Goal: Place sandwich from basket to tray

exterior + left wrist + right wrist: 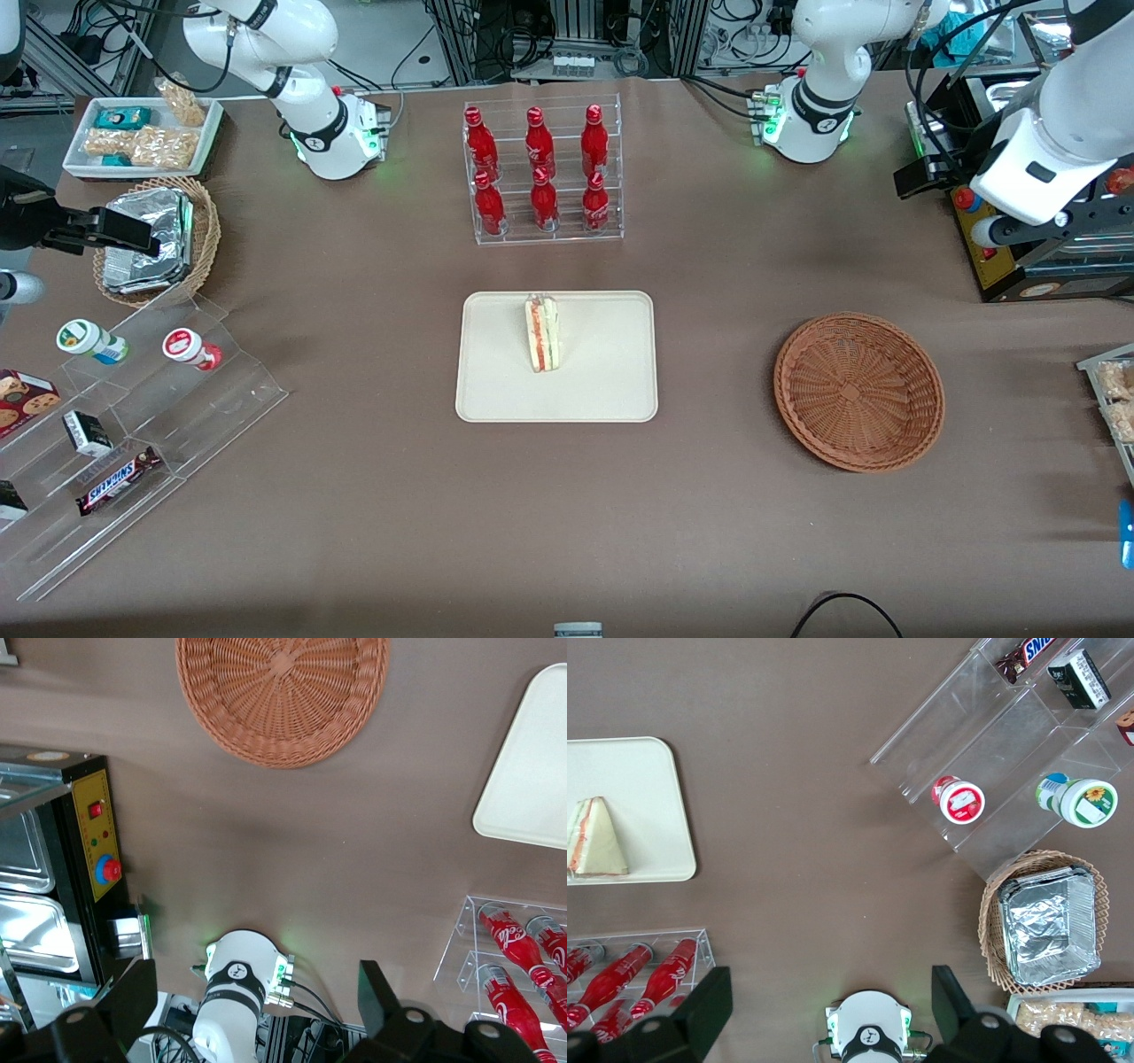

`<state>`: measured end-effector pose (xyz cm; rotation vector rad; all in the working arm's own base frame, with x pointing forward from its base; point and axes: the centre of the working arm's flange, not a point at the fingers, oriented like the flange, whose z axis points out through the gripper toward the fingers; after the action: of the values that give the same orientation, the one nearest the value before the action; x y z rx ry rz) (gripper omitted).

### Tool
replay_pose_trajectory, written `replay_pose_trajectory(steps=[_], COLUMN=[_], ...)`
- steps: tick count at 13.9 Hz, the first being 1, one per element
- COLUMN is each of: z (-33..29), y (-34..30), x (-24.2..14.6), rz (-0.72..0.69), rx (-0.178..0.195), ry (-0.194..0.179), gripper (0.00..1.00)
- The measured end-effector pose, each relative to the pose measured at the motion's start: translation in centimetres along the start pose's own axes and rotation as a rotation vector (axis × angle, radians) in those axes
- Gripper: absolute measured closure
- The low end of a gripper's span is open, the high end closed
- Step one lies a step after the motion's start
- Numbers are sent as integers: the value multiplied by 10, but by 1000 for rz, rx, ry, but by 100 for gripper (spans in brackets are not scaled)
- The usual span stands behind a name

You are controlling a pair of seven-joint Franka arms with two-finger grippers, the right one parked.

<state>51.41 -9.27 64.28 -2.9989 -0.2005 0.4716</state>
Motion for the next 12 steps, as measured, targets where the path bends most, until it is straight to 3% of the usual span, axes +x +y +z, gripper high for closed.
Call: replay_pose_trajectory(steps=[5,8,12], z=[-4,-7,-10], y=[9,14,11], x=[-1,1,-6], rz=[20,28,24], rx=[-18,-35,-31], ry=[24,57,51], gripper=[0,0,0])
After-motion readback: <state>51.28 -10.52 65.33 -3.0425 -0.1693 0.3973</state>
